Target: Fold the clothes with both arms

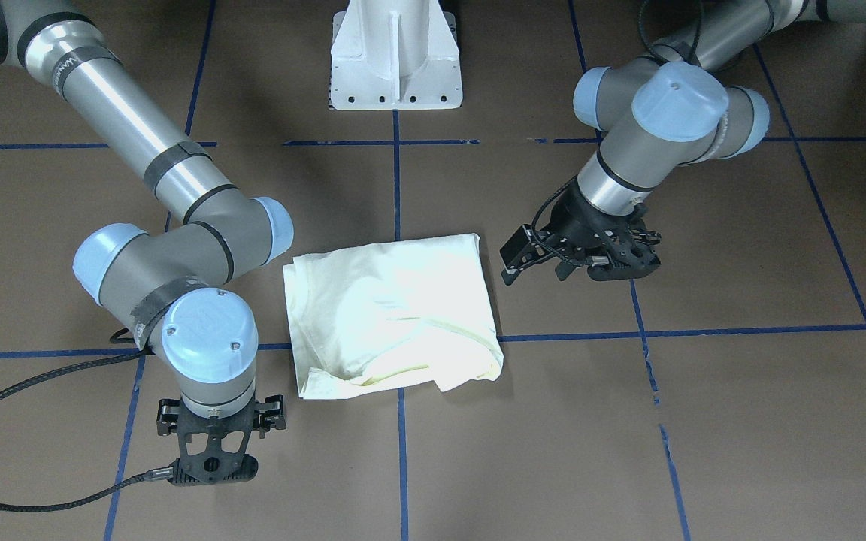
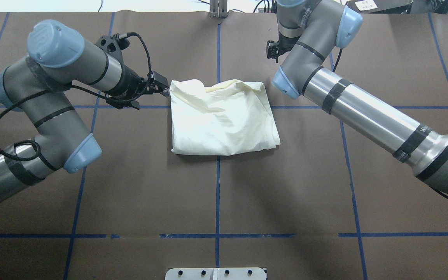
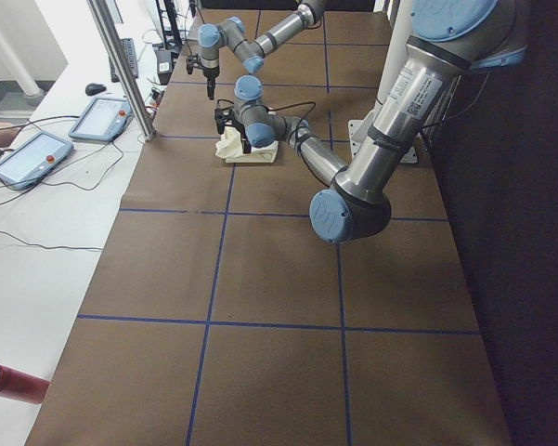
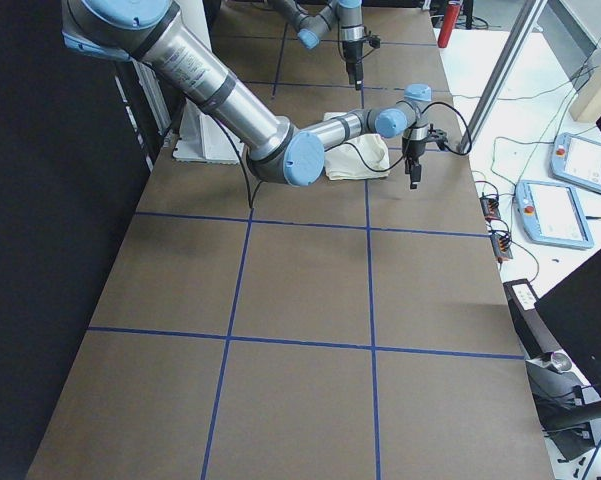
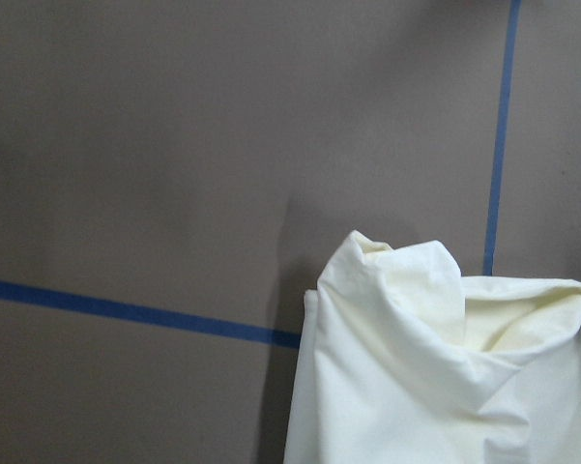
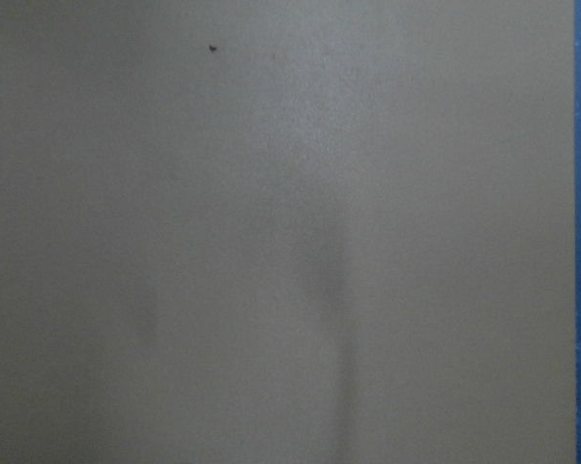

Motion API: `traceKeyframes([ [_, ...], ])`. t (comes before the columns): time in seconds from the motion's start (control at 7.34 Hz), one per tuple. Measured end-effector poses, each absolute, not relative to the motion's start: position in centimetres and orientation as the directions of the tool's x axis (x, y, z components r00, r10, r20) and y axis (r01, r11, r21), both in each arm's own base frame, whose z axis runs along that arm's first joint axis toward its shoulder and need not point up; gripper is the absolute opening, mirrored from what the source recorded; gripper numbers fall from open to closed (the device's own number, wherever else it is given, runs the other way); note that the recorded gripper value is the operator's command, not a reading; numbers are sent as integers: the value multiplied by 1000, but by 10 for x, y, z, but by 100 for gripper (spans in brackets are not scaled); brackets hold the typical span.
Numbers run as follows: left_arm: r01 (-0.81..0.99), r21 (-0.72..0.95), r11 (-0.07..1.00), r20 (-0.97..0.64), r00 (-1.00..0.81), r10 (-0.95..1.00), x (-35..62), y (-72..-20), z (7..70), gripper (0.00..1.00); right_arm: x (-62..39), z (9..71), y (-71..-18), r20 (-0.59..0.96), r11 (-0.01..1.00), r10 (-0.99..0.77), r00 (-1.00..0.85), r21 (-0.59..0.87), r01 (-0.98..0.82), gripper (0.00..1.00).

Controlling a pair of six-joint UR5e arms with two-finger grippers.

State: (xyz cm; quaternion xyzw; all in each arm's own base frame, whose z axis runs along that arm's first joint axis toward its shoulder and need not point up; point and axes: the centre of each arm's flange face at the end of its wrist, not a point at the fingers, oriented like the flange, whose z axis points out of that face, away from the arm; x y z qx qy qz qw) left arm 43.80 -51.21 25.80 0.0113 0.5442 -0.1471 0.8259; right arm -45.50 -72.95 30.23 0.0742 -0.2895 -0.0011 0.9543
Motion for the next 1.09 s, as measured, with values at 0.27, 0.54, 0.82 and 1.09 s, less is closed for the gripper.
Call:
traceKeyframes([
  [0.27,254,-222,941,-916,275,-291,476,-471,238,78,-411,287,-744,638,993,-59,768,114,-18,100],
  [0.54,246,-247,937,-922,238,-305,489,-458,225,58,-388,285,-748,664,994,-63,745,113,-16,100],
  [0.82,272,-242,931,-921,239,-309,508,-468,242,58,-383,284,-749,669,993,-64,741,116,-19,100],
  [1.09,264,-240,934,-920,246,-306,525,-463,257,59,-381,283,-749,670,993,-63,740,116,-21,100],
])
